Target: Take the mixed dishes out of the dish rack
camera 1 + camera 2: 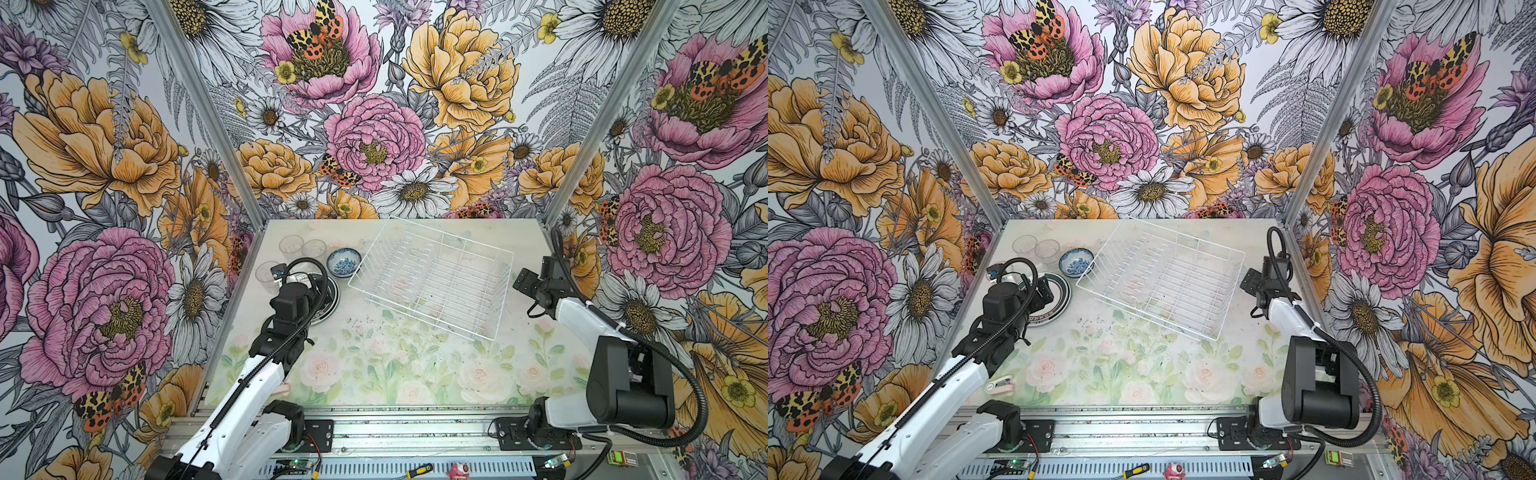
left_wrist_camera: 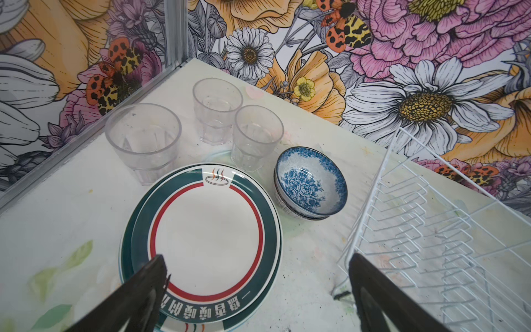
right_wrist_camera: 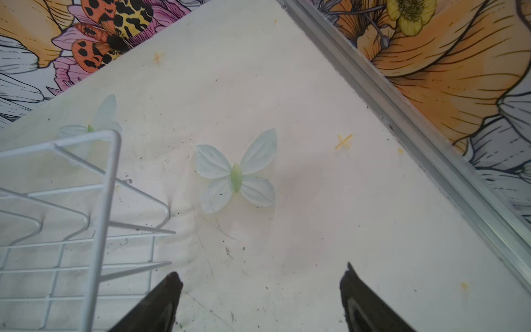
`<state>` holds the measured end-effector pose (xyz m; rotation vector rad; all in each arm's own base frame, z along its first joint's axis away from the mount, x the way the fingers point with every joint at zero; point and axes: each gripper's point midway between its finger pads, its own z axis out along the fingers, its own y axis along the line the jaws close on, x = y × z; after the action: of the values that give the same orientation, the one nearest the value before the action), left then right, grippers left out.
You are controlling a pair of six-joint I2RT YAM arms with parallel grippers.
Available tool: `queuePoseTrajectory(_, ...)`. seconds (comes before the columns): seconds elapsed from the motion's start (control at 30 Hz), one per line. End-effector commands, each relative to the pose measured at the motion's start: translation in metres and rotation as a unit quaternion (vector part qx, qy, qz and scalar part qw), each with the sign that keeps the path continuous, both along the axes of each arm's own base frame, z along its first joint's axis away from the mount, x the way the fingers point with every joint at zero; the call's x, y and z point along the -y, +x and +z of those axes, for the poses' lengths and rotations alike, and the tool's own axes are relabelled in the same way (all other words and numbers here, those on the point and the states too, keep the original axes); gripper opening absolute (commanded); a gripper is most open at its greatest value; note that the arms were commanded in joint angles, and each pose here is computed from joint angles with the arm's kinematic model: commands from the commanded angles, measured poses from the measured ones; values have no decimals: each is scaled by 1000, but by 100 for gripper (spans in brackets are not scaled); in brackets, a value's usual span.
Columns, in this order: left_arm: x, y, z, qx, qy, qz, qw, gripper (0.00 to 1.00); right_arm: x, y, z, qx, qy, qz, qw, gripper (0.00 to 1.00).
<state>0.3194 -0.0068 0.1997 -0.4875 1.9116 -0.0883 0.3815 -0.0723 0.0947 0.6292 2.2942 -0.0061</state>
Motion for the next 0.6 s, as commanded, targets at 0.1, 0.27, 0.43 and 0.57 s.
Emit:
queuePoseTrajectory(0.1,-30,3,8,35,17,49,998,99,-1,18,-9,18,-27,34,999,87)
queuePoseTrajectory(0.27,-42,6,0,30,33,63,997,99,-12,25,-15,40,-33,70,996,87)
queuePoseTrajectory(0.43,-49,9,-14,15,58,69,996,99,-13,31,-17,48,-33,77,995,87)
queuePoseTrajectory(0.57,-54,15,-20,11,74,72,995,99,-22,43,-5,96,-28,101,990,87)
